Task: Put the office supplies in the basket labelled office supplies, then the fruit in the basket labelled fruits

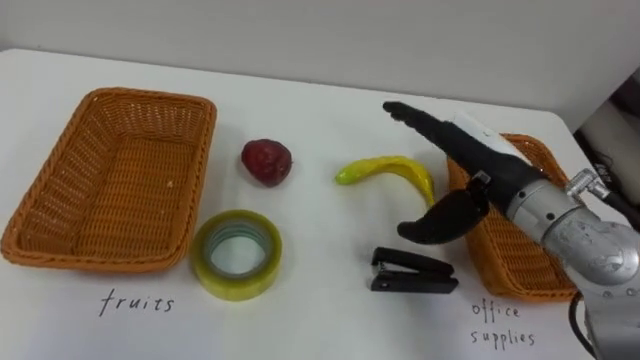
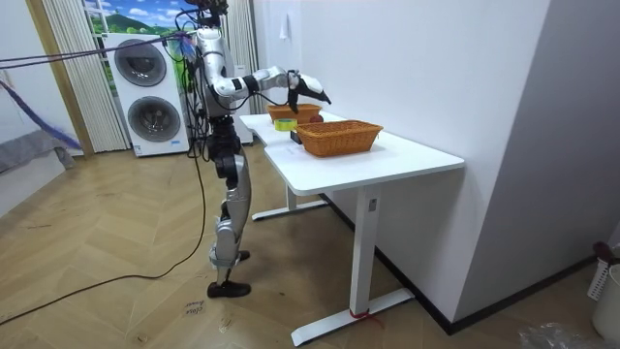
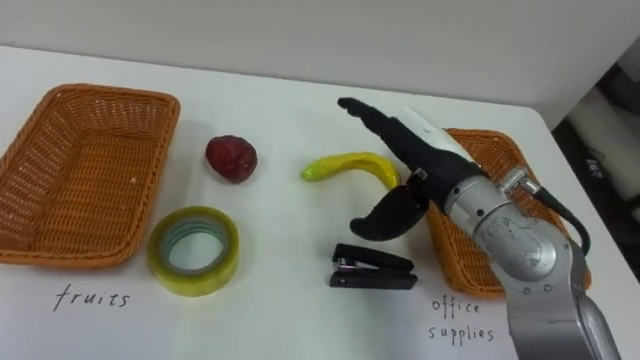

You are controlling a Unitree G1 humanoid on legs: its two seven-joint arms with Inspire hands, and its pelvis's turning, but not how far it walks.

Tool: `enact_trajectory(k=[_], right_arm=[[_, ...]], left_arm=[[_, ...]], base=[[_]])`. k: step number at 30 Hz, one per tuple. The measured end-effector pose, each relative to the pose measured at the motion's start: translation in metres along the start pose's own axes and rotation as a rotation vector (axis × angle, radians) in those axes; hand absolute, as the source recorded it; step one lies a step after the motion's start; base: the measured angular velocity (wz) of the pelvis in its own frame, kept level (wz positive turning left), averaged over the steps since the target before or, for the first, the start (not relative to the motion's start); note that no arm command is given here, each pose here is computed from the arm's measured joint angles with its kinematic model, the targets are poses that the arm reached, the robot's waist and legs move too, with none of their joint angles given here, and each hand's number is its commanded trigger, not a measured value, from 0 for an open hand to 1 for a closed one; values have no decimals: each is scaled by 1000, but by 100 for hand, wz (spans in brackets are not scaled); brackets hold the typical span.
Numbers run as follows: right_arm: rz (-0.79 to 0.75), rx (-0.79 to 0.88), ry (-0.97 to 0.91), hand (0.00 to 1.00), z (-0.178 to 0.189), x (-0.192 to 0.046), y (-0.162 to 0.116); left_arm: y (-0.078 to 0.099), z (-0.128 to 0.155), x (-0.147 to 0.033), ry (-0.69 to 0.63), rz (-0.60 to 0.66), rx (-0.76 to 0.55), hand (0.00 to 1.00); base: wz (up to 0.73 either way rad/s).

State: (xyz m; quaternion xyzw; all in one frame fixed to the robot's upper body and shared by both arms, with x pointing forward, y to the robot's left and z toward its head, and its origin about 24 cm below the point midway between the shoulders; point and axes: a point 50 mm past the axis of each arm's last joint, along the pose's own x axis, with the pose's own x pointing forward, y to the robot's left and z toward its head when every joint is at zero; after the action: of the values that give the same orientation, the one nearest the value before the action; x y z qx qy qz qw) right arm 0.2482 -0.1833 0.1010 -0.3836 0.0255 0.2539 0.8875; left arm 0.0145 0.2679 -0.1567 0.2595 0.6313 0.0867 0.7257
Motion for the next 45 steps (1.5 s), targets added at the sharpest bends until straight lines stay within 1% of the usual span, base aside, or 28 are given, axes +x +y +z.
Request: enact_trajectory(k=[10, 18, 23, 33, 45], right_arm=[[167, 35, 44, 0, -7, 1, 11], [263, 60, 140, 0, -21, 1, 19], [294, 68, 157, 0, -22, 1, 20], [310, 23, 209, 0, -25, -1, 21], [333, 25, 320, 0, -39, -9, 33]], left_arm=[[0, 5, 1, 13, -16, 0, 0], [2, 10, 2, 14, -12, 0, 0], [2, 10, 3, 16, -13, 0, 0], [5, 11, 3, 18, -19, -25, 0], [7, 16, 4, 7, -14, -30, 0]], base=[[1], [0], [0], [0], [0]])
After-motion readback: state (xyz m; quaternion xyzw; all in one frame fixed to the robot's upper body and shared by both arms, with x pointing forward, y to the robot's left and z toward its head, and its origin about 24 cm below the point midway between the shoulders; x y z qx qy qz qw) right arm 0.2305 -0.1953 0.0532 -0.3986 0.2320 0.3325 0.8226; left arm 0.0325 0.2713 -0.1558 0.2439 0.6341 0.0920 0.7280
